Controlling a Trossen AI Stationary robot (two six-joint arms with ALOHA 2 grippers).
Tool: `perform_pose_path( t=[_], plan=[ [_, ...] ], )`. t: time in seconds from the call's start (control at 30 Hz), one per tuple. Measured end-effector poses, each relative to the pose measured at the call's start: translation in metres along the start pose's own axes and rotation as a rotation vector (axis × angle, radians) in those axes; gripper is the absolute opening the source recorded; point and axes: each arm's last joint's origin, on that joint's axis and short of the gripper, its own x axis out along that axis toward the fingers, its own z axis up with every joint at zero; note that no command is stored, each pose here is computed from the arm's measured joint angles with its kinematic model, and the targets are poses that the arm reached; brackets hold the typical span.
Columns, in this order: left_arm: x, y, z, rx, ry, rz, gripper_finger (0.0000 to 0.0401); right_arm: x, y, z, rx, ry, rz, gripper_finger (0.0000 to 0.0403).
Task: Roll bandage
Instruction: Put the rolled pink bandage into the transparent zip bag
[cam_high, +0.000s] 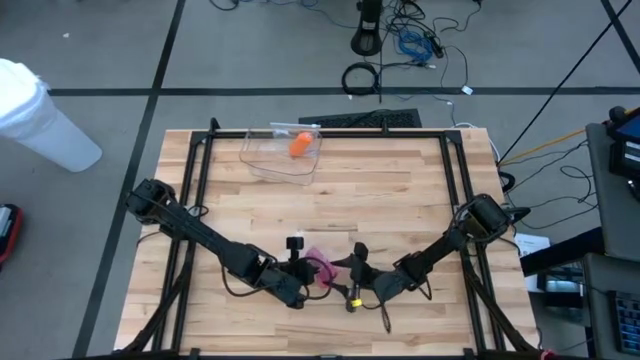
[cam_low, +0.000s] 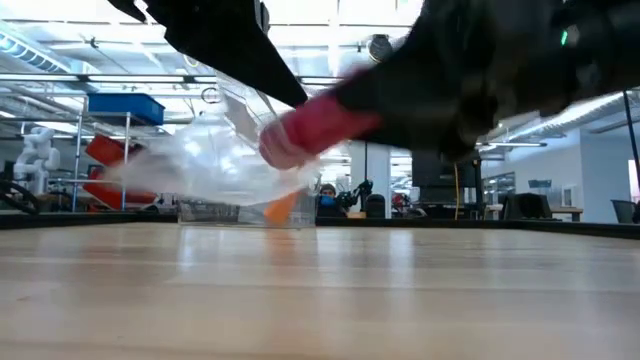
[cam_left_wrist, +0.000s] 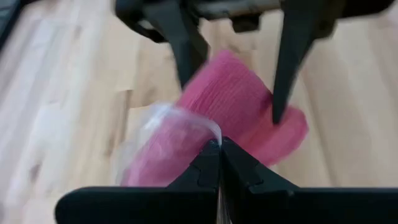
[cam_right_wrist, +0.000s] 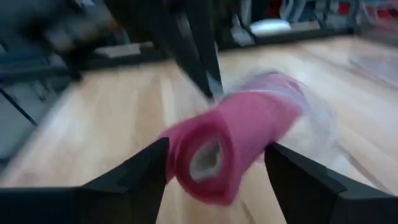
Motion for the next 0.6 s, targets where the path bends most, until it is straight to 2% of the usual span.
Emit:
perform_pose_path(
  t=[0.1, 0.2, 0.33, 0.5, 0.6],
  plan=[
    [0.000, -0.002, 0.001, -0.005, -0.003, -0.050, 0.0006, 0.000, 0.002, 0.007, 0.034, -0.055, 0.013, 0.0231],
    [0.000, -0.002, 0.003, -0.016, -0.020, -0.056, 0.0006, 0.006, 0.000, 0.008, 0.030, -0.033, -0.015, 0.0205],
    [0.000, -0.002, 0.004, -0.021, -0.030, -0.056, 0.0006, 0.011, 0.000, 0.004, 0.021, 0.038, -0.058, 0.0152],
    [0.000, -0.002, 0.004, -0.021, -0.029, -0.059, 0.0006, 0.013, 0.004, 0.009, -0.009, 0.024, -0.099, 0.0073],
    [0.001, 0.000, 0.005, -0.032, -0.032, -0.090, 0.0006, 0.017, 0.008, 0.012, -0.058, 0.028, -0.098, 0.0048]
  ],
)
